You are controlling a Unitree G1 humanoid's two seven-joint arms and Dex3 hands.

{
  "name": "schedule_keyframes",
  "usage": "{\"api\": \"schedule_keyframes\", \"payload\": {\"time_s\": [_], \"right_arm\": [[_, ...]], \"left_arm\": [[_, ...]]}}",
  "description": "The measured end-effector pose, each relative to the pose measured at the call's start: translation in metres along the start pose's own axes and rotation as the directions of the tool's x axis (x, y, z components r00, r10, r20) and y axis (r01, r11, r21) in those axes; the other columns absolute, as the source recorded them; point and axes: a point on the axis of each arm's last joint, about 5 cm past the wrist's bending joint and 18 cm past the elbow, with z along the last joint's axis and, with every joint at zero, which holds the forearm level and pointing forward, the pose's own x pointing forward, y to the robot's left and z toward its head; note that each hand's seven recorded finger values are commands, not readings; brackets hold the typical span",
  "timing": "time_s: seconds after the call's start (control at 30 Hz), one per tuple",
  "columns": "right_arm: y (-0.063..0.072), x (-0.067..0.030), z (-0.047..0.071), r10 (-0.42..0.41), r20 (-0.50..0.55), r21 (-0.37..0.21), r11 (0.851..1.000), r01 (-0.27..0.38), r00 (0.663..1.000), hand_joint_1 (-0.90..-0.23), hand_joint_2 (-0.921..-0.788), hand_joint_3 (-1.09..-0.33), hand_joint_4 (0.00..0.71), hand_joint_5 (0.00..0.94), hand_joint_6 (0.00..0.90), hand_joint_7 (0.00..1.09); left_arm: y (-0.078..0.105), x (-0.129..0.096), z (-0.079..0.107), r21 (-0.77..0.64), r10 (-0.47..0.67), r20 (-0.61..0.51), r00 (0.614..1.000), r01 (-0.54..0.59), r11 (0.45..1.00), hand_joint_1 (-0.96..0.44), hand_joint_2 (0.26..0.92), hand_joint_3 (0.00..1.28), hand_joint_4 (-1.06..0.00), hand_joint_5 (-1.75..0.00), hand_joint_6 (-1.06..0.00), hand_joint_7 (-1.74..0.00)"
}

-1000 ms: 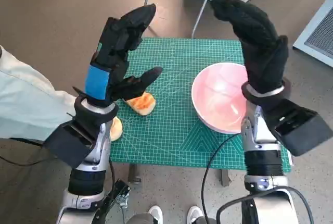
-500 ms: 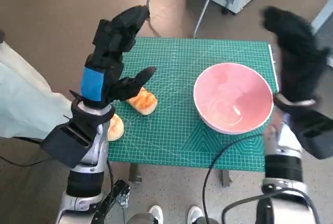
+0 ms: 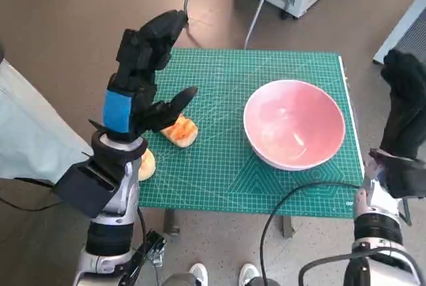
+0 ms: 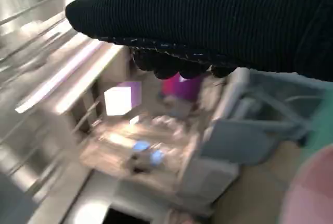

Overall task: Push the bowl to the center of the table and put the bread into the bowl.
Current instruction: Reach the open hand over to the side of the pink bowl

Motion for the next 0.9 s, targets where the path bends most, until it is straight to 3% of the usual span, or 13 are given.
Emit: {"api": "schedule_keyframes", "payload": {"time_s": [0.13,0.3,0.53,0.9], "right_arm": [[0.001,-0.0133,-0.010,-0.017,-0.108,-0.006,1.000,0.016,0.994,-0.608,-0.921,-0.894,0.226,0.038,-0.001,0.70],[0.006,-0.0221,-0.017,-0.022,-0.190,-0.004,1.000,0.021,0.982,-0.587,-0.921,-0.907,0.236,0.039,0.007,0.69],[0.024,-0.0321,-0.025,-0.018,-0.292,0.060,0.997,0.037,0.956,-0.559,-0.921,-0.911,0.246,0.040,0.029,0.69],[0.049,-0.0331,-0.030,-0.021,-0.400,0.187,0.977,0.104,0.916,-0.570,-0.921,-0.913,0.268,0.044,0.075,0.71]], "left_arm": [[0.000,-0.001,0.000,0.002,0.001,-0.002,1.000,-0.001,1.000,-0.43,0.921,0.25,-0.34,0.00,-0.11,-0.66],[0.001,-0.003,-0.001,0.005,0.002,-0.007,1.000,-0.002,1.000,-0.44,0.921,0.25,-0.34,0.00,-0.11,-0.65],[0.003,-0.003,-0.001,0.013,0.002,-0.009,1.000,-0.002,1.000,-0.44,0.921,0.25,-0.34,0.00,-0.11,-0.64],[0.007,-0.005,-0.001,0.028,-0.003,-0.017,1.000,0.003,1.000,-0.44,0.921,0.24,-0.33,0.00,-0.12,-0.62]]}}
